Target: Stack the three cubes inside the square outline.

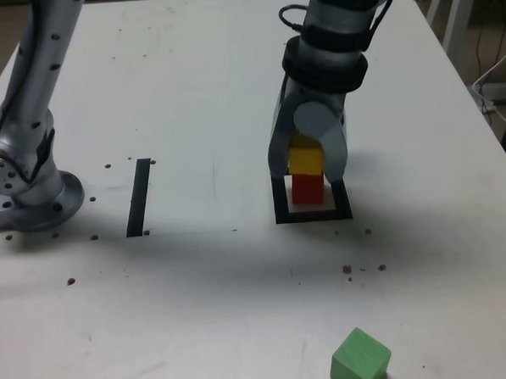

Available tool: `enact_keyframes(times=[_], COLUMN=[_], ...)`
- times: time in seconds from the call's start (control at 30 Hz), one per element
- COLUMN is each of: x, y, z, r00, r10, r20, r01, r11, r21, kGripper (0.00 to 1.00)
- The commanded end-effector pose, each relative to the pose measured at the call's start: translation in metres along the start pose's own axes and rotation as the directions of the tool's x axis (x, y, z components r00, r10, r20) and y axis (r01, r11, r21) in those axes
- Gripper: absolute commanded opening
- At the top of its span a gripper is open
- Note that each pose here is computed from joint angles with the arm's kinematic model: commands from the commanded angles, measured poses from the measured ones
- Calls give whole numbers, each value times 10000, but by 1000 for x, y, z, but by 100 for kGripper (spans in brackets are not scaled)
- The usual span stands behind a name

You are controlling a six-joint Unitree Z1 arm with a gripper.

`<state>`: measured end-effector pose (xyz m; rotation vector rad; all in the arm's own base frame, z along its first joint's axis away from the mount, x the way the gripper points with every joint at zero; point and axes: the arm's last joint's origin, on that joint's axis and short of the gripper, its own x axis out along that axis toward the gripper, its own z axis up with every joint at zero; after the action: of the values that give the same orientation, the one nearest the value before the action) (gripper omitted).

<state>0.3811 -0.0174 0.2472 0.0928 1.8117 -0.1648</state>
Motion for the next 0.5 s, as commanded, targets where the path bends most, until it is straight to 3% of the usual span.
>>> enact_keyframes(times=[0.0,0.27,0.33,0.47], x=[2,4,4,5], y=[1,1,1,1], z=[1,1,1,1], r00=[10000,10000,10000,10000], r10=[-27,-39,-48,-80], r20=[-45,-44,-47,-38], r01=[26,39,47,80], r11=[10000,10000,10000,10000], r21=[-48,-44,-40,0], kGripper=[30,34,44,74])
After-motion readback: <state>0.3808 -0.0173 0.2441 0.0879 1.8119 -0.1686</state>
